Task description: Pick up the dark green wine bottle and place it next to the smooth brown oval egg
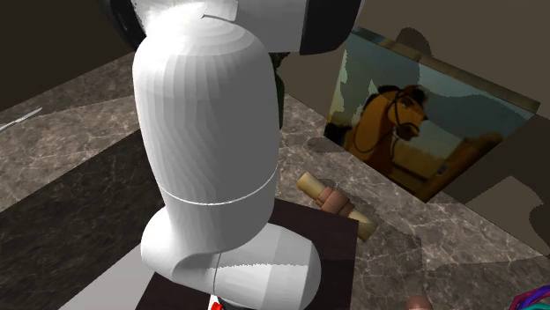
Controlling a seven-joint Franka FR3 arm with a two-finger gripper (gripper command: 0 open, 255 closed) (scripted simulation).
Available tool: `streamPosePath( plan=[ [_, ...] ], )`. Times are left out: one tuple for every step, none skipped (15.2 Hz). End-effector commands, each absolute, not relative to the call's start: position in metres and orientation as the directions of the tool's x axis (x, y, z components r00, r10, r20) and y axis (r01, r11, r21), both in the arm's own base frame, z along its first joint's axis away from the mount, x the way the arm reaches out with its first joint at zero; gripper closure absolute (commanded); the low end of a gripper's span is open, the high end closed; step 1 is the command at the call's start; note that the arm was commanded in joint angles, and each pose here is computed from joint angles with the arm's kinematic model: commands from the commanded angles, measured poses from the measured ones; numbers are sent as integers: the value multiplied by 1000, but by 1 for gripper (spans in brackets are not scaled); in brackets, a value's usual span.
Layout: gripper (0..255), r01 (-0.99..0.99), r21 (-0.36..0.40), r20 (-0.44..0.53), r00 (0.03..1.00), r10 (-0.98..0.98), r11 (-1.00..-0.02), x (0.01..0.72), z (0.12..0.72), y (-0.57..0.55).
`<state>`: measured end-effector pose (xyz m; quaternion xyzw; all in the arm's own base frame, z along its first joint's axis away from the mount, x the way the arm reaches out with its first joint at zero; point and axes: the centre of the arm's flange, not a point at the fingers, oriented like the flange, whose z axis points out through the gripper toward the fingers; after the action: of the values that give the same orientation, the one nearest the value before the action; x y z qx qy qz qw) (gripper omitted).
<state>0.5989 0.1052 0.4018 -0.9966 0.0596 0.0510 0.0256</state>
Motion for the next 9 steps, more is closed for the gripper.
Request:
streamPosePath(
  plan=[
    [255, -121, -45, -105, 988, -116, -992, 599, 414, 106],
    [255, -121, -45, -105, 988, -116, -992, 599, 419, 106],
    [255, -121, -45, -105, 988, -116, -992, 599, 425, 106],
    [255, -121, -45, -105, 988, -116, -992, 599, 430, 106],
    [255, -121, -45, -105, 988, -116, -992, 599, 435, 106],
    [255, -121, -45, -105, 988, -116, -992, 599, 441, 106],
    [255, -121, -45, -105, 988, -116, -992, 599, 446, 106],
    [255, -121, -45, -105, 988, -116, -992, 599, 451, 106],
    [255, -121, -45, -105, 988, -116, -992, 599, 456, 106]
  ],
)
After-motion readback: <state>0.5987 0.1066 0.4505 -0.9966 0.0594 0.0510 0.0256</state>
